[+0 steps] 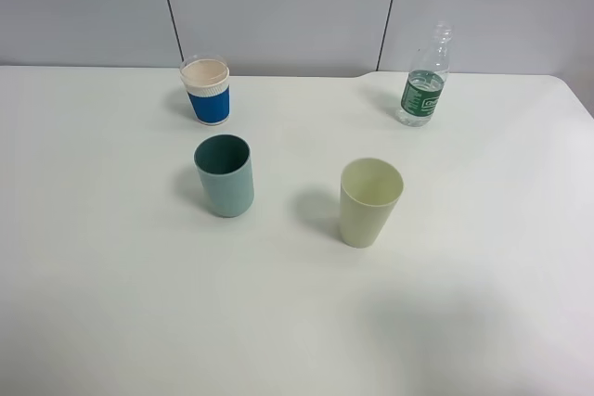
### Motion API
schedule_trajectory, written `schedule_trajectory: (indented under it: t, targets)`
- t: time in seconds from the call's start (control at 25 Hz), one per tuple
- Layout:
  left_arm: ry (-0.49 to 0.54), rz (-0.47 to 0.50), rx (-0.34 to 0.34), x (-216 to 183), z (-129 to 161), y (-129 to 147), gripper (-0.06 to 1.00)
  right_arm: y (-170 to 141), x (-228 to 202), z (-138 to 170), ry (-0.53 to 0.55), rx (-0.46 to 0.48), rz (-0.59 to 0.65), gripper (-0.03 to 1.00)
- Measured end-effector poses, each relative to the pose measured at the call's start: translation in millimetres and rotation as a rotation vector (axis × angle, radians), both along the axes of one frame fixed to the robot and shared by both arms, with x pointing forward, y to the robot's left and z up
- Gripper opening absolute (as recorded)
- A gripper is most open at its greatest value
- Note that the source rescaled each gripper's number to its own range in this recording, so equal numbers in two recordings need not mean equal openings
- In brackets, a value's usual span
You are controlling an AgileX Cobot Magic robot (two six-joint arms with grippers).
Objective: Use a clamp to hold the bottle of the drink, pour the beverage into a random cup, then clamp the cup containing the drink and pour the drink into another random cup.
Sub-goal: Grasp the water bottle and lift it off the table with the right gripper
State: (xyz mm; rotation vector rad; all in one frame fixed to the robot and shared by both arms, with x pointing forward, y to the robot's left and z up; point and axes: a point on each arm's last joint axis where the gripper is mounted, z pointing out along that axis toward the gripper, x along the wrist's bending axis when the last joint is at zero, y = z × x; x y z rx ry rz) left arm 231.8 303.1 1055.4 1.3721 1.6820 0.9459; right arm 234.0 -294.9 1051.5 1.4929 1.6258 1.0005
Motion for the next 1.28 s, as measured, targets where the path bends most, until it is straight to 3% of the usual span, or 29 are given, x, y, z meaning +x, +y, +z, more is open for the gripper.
schedule_trajectory:
  t: [1.0, 1.28]
  targets:
    - [0.000, 0.000, 0.000, 0, 0, 0, 1.00, 0, 1, 0, 0.004, 0.000, -0.001, 1.00]
    - [0.000, 0.000, 0.000, 0, 0, 0, 1.00, 1, 20, 0, 0.130, -0.006, -0.001, 1.00]
